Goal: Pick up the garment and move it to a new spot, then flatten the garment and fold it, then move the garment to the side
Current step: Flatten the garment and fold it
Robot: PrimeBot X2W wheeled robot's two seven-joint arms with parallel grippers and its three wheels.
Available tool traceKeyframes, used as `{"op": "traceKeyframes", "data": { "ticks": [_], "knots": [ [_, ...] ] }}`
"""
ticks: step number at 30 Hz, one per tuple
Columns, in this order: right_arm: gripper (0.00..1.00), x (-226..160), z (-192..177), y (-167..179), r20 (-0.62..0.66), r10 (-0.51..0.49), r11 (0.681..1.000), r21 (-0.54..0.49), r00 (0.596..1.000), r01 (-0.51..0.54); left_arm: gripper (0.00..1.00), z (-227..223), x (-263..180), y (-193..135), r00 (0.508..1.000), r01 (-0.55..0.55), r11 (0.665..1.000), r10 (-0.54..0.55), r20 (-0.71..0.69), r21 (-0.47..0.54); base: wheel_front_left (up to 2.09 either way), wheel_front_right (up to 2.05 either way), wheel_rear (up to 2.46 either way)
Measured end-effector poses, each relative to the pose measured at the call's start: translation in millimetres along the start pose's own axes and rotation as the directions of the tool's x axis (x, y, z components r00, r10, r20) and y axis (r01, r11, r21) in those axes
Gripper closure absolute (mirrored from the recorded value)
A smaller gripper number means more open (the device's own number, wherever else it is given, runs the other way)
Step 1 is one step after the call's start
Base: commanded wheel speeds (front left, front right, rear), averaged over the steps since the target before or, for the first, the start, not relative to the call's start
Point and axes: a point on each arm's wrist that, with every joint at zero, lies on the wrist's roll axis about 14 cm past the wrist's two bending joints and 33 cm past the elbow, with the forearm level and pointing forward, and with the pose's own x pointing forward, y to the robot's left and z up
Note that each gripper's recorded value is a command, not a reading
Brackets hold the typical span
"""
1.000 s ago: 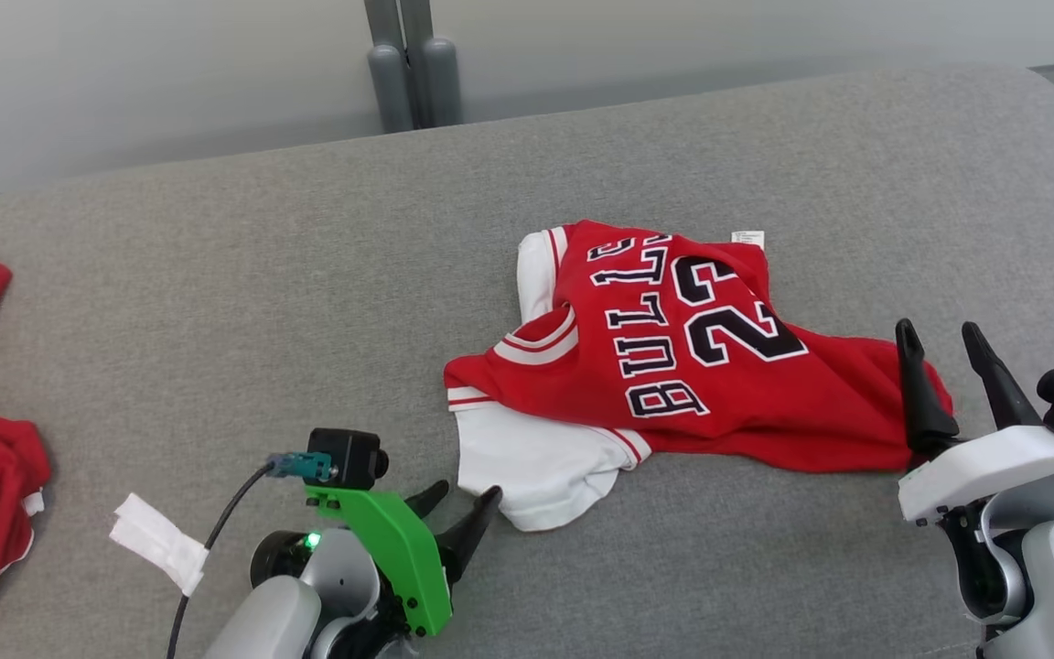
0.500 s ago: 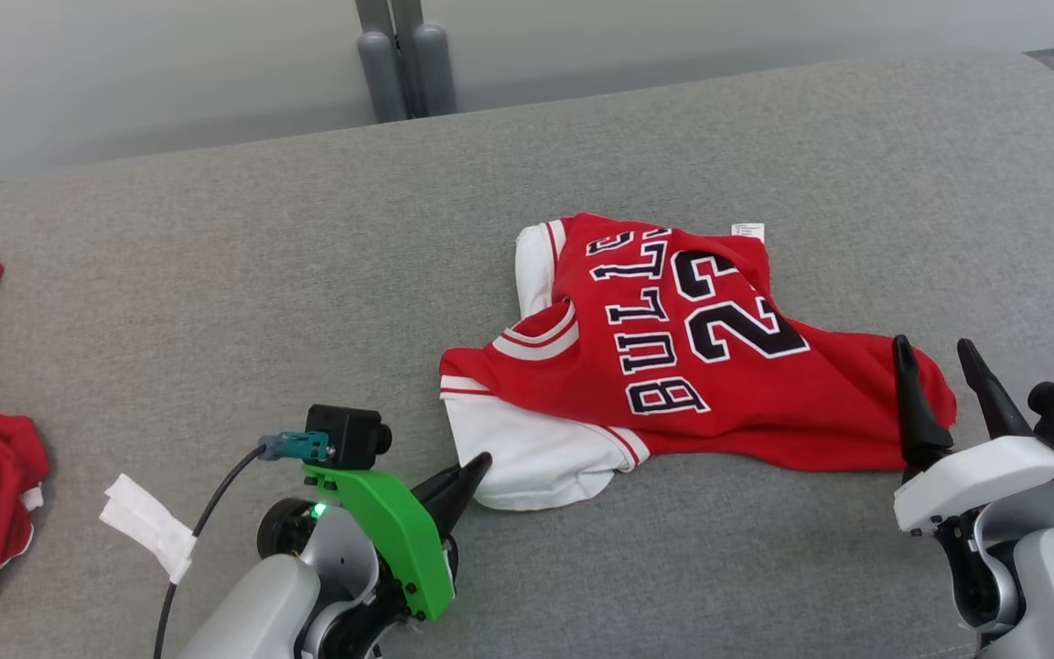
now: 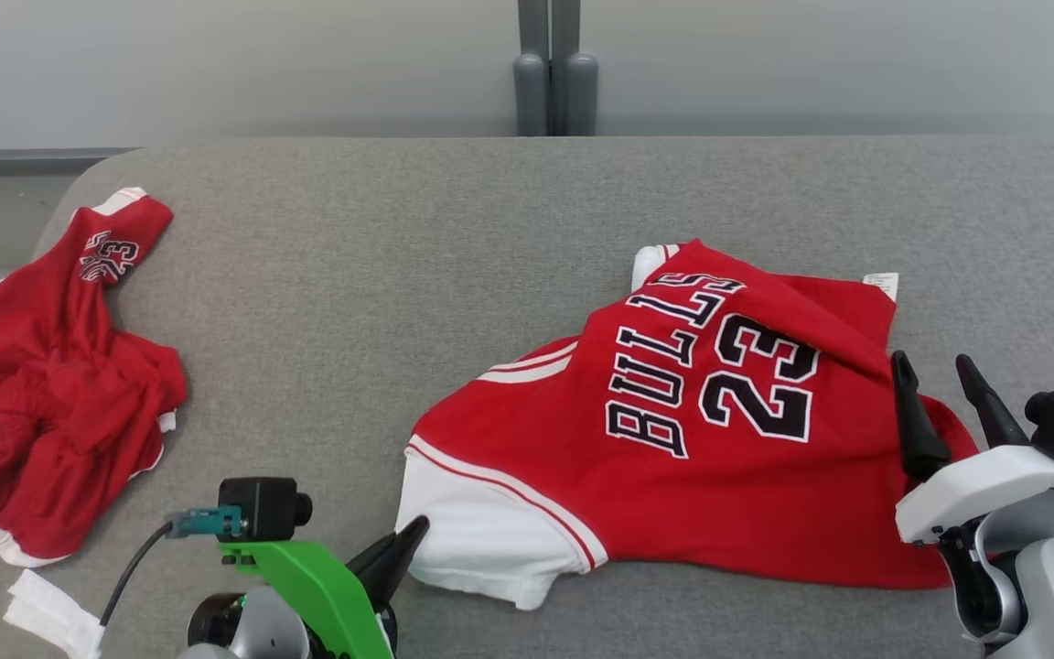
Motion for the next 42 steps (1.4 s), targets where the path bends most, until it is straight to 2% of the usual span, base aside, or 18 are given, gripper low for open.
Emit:
{"op": "traceKeyframes", "data": {
  "ticks": [1, 2, 3, 4, 7, 9, 11, 16, 21, 25, 29, 34, 42],
  "knots": [
    [0.00, 3, -2, 4, -0.005, 0.011, 1.000, -0.001, 1.000, -0.011, 1.00, -2, -4, 4, 1.000, -0.019, 1.000, 0.019, -0.001, -0.017, 0.00, 0.00, 0.00],
    [0.00, 5, -3, 8, -0.010, 0.021, 1.000, -0.002, 1.000, -0.021, 0.94, -6, -8, 8, 0.999, -0.041, 0.999, 0.041, -0.007, -0.029, 0.00, 0.00, 0.00],
    [0.00, 7, -5, 10, -0.015, 0.029, 1.000, -0.001, 0.999, -0.029, 0.51, -10, -10, 13, 0.998, -0.060, 0.998, 0.059, -0.020, -0.034, 0.00, 0.00, 0.00],
    [0.00, 9, -6, 13, -0.019, 0.037, 0.999, -0.002, 0.999, -0.037, 0.00, -17, -11, 18, 0.996, -0.083, 0.996, 0.081, -0.044, -0.041, 0.00, 0.00, 0.00],
    [0.00, 12, -9, 19, -0.029, 0.051, 0.999, -0.002, 0.998, -0.051, 0.00, -35, -12, 26, 0.988, -0.126, 0.991, 0.120, -0.101, -0.054, 0.00, 0.00, 0.00],
    [0.00, 10, -9, 16, -0.031, 0.046, 0.999, -0.004, 0.998, -0.046, 0.00, -33, -11, 33, 0.985, -0.156, 0.987, 0.152, -0.083, -0.036, 0.00, 0.00, 0.00],
    [0.00, 8, -7, 13, -0.026, 0.038, 0.999, -0.008, 0.999, -0.038, 0.00, -23, -10, 34, 0.987, -0.157, 0.987, 0.156, -0.039, -0.024, 0.00, 0.00, 0.00],
    [0.00, 3, -4, 9, -0.017, 0.026, 1.000, -0.010, 1.000, -0.026, 0.00, 19, -11, 35, 0.977, -0.161, 0.982, 0.145, 0.154, 0.099, 0.00, 0.00, 0.00],
    [0.00, -5, 8, 6, 0.050, 0.005, 1.000, 0.009, 0.999, -0.006, 0.00, 59, -17, 46, 0.908, -0.277, 0.932, 0.173, 0.380, 0.236, 0.00, 0.00, 0.00],
    [0.00, -16, 13, -1, 0.098, -0.017, 1.000, -0.003, 0.995, 0.017, 0.00, 85, -22, 37, 0.830, -0.300, 0.918, 0.118, 0.544, 0.258, 0.00, 0.00, 0.00],
    [0.00, -28, 14, -9, 0.121, -0.049, 0.999, -0.013, 0.991, 0.051, 0.00, 98, -24, 36, 0.785, -0.333, 0.906, 0.113, 0.609, 0.261, 0.00, 0.00, 0.00],
    [0.00, -40, 9, -21, 0.112, -0.082, 0.996, -0.030, 0.990, 0.086, 0.00, 96, -20, 25, 0.778, -0.302, 0.921, 0.088, 0.623, 0.247, 0.00, 0.00, 0.00],
    [0.00, -44, 22, -23, 0.152, -0.087, 0.995, -0.037, 0.984, 0.094, 0.00, 107, -24, 16, 0.747, -0.308, 0.910, 0.050, 0.663, 0.277, 0.00, 0.00, 0.00]
  ]
}}
